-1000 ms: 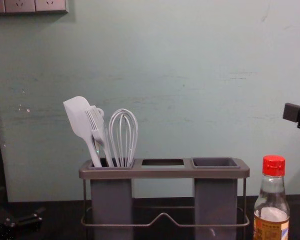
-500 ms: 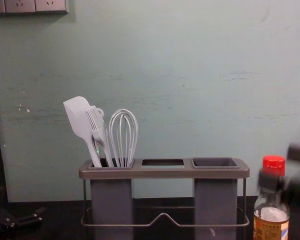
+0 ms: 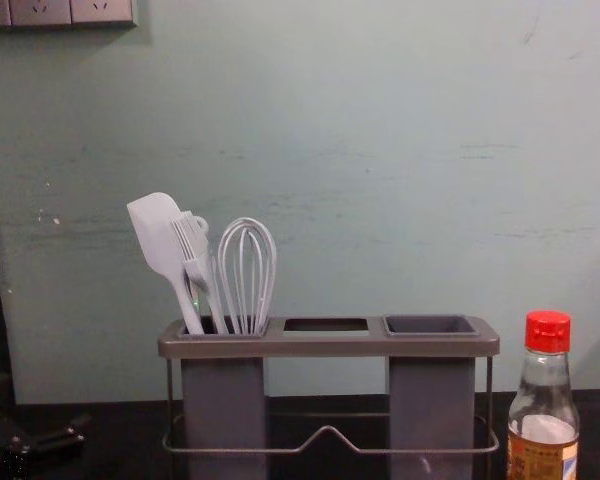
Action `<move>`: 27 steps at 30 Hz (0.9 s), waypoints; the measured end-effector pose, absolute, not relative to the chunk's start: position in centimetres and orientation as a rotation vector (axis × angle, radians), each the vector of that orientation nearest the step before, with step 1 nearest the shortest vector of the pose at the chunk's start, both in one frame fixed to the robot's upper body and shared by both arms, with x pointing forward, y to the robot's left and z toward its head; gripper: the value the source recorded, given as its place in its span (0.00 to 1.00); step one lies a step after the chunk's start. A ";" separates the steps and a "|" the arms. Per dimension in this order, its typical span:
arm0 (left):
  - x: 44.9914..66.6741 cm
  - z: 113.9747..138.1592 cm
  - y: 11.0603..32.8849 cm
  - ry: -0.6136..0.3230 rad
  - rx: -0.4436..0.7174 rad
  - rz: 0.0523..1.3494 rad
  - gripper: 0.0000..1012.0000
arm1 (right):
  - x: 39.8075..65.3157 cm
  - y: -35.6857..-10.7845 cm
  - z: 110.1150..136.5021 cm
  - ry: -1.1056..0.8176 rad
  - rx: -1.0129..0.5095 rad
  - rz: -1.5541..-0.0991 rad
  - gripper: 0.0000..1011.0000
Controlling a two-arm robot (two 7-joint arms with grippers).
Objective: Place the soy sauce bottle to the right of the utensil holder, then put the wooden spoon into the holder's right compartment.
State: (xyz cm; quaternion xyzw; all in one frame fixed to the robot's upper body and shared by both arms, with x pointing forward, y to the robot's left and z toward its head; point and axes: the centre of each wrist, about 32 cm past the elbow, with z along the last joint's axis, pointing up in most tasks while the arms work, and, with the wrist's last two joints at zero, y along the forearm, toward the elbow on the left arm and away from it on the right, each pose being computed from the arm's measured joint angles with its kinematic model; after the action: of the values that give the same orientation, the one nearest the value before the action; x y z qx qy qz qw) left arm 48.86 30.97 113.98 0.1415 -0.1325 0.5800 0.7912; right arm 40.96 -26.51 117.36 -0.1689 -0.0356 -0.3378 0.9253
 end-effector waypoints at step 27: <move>48.9 114.0 31.0 -0.285 0.305 1.248 0.99 | 40.9 -25.9 117.8 -0.093 -0.359 -0.688 0.99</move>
State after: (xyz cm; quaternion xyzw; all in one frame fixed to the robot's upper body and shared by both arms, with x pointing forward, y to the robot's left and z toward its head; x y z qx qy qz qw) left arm 48.86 30.97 113.98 0.1415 -0.1324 0.5799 0.7913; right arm 40.91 -25.91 117.80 -0.1751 -0.0455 -0.3353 0.9246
